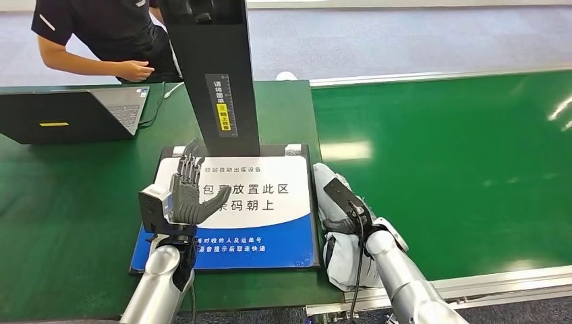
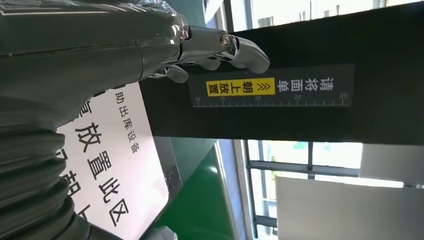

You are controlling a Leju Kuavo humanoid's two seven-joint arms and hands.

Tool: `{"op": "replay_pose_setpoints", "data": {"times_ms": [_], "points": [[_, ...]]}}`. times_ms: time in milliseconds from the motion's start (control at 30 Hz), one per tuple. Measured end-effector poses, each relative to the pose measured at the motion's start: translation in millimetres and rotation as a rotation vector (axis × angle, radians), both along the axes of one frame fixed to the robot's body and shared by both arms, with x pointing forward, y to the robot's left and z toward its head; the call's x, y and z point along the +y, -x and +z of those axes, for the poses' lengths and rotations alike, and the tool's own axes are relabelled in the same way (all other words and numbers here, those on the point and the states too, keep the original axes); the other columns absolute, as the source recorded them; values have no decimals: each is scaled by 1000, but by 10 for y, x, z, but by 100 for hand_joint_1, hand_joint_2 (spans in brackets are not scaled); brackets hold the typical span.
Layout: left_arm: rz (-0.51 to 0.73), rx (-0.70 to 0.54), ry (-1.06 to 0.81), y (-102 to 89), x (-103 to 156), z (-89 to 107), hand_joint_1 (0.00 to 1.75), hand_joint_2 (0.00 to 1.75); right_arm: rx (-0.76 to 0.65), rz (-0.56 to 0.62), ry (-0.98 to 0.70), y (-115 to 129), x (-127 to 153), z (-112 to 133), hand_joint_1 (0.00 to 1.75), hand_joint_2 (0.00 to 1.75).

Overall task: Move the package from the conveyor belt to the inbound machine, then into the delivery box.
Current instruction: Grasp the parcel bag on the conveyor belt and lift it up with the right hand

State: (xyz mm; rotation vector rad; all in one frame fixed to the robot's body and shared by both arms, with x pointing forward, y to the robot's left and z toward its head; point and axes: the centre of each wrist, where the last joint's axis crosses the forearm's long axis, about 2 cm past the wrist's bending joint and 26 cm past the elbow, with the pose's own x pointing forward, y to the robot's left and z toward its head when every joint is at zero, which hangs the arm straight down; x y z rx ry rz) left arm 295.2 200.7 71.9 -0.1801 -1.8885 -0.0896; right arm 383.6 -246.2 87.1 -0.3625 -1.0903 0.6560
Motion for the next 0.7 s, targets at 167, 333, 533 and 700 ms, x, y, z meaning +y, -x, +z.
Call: {"op": "replay_pose_setpoints", "data": {"times_ms": [167, 333, 533, 700], "points": [[-1, 11, -2, 1, -4, -24, 0, 175, -1, -5, -18, -14, -39, -18, 175, 175], [1, 13, 0, 4, -2, -28, 0, 175, -14, -6, -29, -27, -62, -11, 175, 175], [5, 24, 2, 38, 4, -51, 0, 175, -107, -30, -13, 18, -88, -44, 175, 175], [16, 30, 6, 112, 23, -75, 0, 175, -202, -63, 46, 88, -72, -15, 175, 175]]}}
